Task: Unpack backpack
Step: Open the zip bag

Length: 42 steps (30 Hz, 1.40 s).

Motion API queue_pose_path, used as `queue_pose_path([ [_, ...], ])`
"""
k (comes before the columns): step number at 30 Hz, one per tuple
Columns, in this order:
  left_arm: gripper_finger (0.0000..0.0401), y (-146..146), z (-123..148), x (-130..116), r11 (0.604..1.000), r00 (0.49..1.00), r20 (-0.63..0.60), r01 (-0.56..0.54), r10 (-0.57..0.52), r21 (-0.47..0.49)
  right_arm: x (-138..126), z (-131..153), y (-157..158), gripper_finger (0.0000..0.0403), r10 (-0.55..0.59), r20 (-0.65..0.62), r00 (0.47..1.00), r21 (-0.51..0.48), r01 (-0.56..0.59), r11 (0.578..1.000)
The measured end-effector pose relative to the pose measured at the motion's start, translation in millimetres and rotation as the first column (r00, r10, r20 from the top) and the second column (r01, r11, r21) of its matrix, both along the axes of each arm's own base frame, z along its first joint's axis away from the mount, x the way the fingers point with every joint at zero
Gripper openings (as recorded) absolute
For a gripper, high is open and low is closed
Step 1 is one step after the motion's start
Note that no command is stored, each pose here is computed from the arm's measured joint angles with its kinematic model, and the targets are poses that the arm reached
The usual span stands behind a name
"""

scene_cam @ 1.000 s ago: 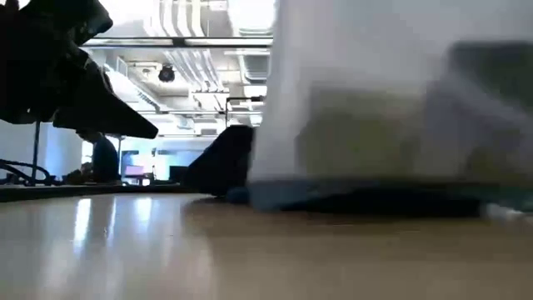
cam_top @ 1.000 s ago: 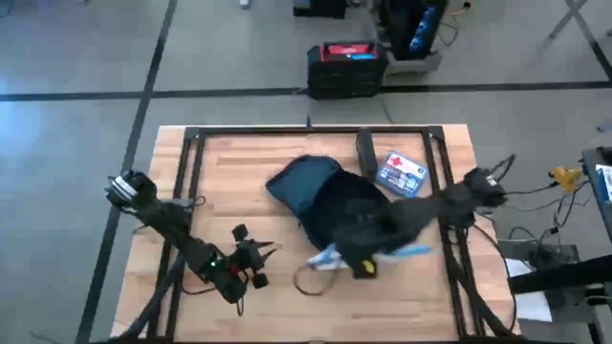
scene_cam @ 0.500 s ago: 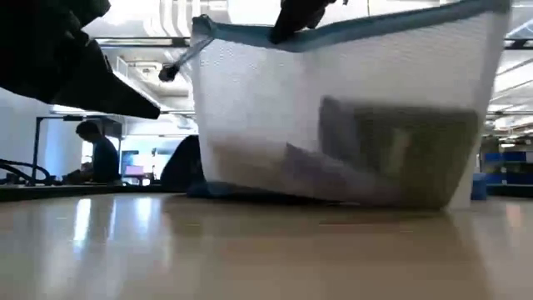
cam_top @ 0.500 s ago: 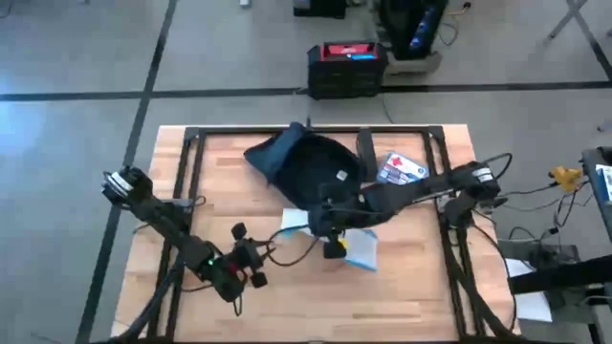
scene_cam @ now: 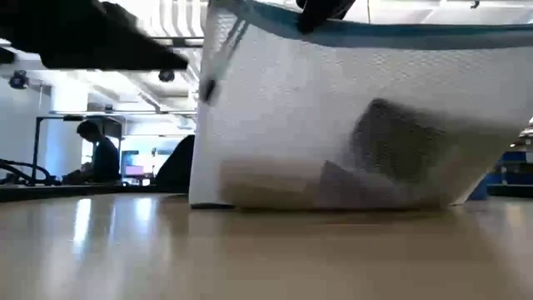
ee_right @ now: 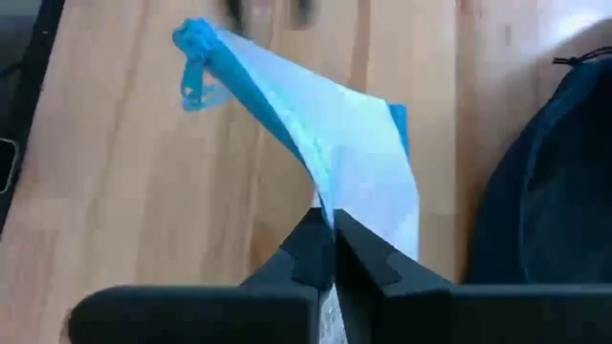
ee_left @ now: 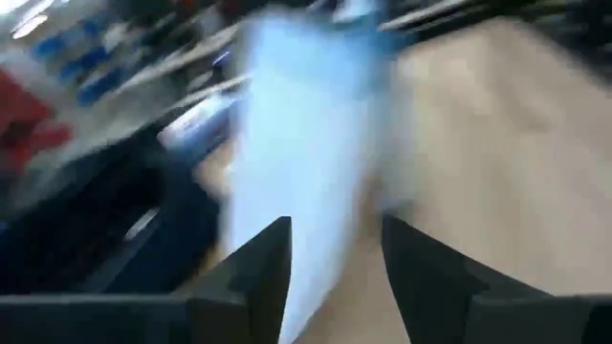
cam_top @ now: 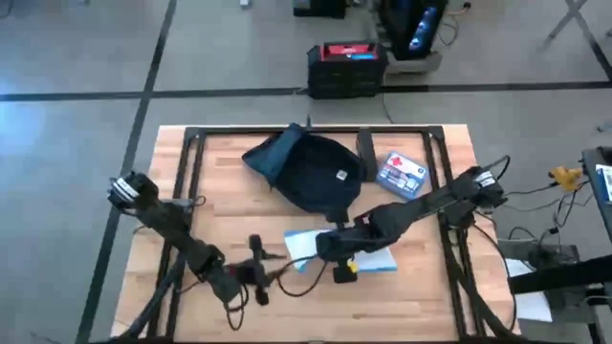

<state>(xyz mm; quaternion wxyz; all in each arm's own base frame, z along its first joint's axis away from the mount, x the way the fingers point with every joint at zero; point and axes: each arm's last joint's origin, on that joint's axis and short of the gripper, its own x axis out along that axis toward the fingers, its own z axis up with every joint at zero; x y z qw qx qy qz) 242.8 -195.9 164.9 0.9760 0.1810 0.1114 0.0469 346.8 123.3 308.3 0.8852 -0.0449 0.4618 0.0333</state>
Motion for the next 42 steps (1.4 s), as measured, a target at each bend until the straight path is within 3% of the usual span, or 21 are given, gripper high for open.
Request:
queue_pose_path([
  [6,0.0154,7.2,-1.4,10.0,0.998,0.999,0.029,-0.040,0.038,0.054,0.9,-0.4,0.2,0.0000,-0.006,0.010,1.000,0.007,0.006,1.000],
  [15,0.0128,22.6,-3.8,26.2,0.999,0.998,0.050,-0.034,0.034,0.010,0.8,-8.7,0.1,0.0000,-0.030,0.000,1.000,0.020,0.030,0.999],
  [21,0.0074,25.1,-3.1,29.8,0.999,0.996,0.076,-0.036,0.036,-0.007,-0.1,-17.6,-0.8,0.0002,-0.063,-0.010,0.998,0.012,0.063,0.998],
  [25,0.0010,25.0,-2.3,29.9,0.999,0.996,0.081,-0.034,0.033,0.004,0.0,-16.7,-2.1,0.0031,-0.104,0.006,0.995,-0.016,0.104,0.994],
  [31,0.0001,25.5,3.4,30.3,0.997,0.989,0.133,-0.063,0.067,-0.036,0.0,-0.8,7.8,0.0115,-0.067,0.066,0.996,-0.033,0.069,0.997],
  [37,0.0000,30.5,11.6,27.6,0.971,0.957,0.174,-0.217,0.232,-0.099,-6.9,16.6,39.9,0.0182,0.042,0.221,0.974,-0.212,0.006,0.977],
  [42,0.0000,34.9,33.9,22.7,0.959,0.940,0.226,-0.218,0.256,-0.180,-9.3,14.1,69.2,0.0200,0.106,0.315,0.943,-0.394,0.028,0.919],
])
